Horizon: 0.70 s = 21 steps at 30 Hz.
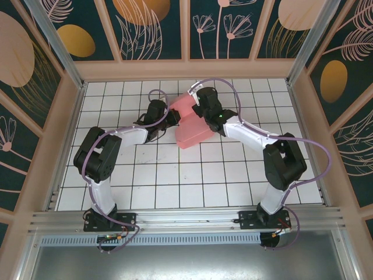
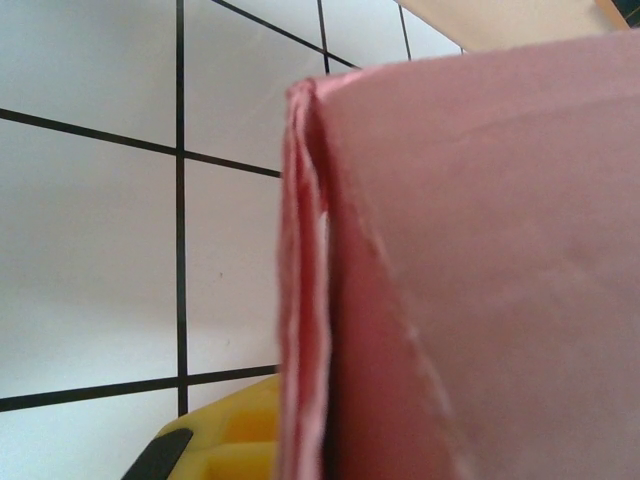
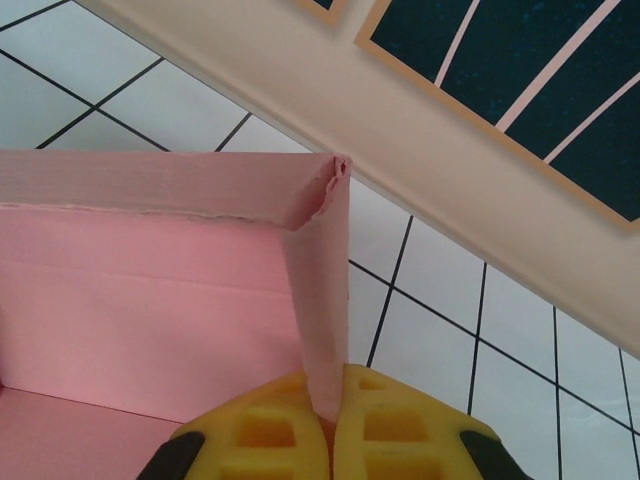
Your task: Fold the paper box
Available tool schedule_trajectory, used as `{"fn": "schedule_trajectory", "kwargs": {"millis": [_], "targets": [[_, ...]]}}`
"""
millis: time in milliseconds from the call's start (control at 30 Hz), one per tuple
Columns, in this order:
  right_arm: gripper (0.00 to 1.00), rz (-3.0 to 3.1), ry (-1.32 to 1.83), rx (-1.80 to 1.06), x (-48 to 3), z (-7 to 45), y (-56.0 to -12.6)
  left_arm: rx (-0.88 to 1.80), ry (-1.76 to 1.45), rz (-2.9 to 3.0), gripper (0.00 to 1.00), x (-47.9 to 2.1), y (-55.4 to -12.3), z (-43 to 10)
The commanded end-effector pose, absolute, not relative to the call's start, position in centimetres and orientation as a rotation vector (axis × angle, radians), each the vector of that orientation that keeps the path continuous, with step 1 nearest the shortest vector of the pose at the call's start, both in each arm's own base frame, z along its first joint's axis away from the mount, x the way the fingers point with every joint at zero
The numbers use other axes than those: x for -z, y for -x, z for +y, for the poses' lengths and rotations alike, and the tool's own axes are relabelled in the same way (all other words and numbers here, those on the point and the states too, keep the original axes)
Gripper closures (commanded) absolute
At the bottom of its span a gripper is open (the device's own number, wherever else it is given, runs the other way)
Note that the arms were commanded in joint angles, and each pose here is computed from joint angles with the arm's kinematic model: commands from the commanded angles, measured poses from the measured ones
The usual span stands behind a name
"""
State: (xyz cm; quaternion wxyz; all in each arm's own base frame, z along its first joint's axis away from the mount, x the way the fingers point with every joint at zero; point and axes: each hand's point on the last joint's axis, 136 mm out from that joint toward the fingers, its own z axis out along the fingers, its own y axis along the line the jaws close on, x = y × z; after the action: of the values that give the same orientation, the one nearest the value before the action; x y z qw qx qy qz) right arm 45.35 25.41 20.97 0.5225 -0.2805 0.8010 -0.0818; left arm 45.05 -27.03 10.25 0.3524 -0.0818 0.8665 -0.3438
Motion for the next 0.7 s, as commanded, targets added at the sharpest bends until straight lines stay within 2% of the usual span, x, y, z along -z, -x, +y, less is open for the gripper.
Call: {"fn": "schedule_trajectory", "kwargs": {"millis": [0,67,167,233,367,667], "targets": [[0.91,1.898,0.635,0.196,-21.0,25.9,-45.9,0.989,0.139,2.159,1.00,-13.1,-45.4,-28.8],[0.81,1.900,0.635,0.193,-20.9,26.1,-46.0,0.990,0.139,2.157,1.00,-13.3,-45.4,-28.8],[0.81,1.898,0.629,0.204,-21.1,26.2,-46.2,0.985,0.140,2.158,1.00,-13.3,-45.3,-28.7],[0.84,1.893,0.627,0.219,-21.0,26.3,-46.3,0.983,0.142,2.157,1.00,-13.3,-45.3,-28.6],[1.00,1.871,0.607,0.301,-21.2,26.0,-46.5,0.986,0.142,2.156,1.00,-13.4,-45.4,-28.7],[1.00,1.799,0.525,0.545,-21.3,24.5,-46.6,0.993,0.146,2.158,1.00,-13.2,-45.4,-28.8]]}}
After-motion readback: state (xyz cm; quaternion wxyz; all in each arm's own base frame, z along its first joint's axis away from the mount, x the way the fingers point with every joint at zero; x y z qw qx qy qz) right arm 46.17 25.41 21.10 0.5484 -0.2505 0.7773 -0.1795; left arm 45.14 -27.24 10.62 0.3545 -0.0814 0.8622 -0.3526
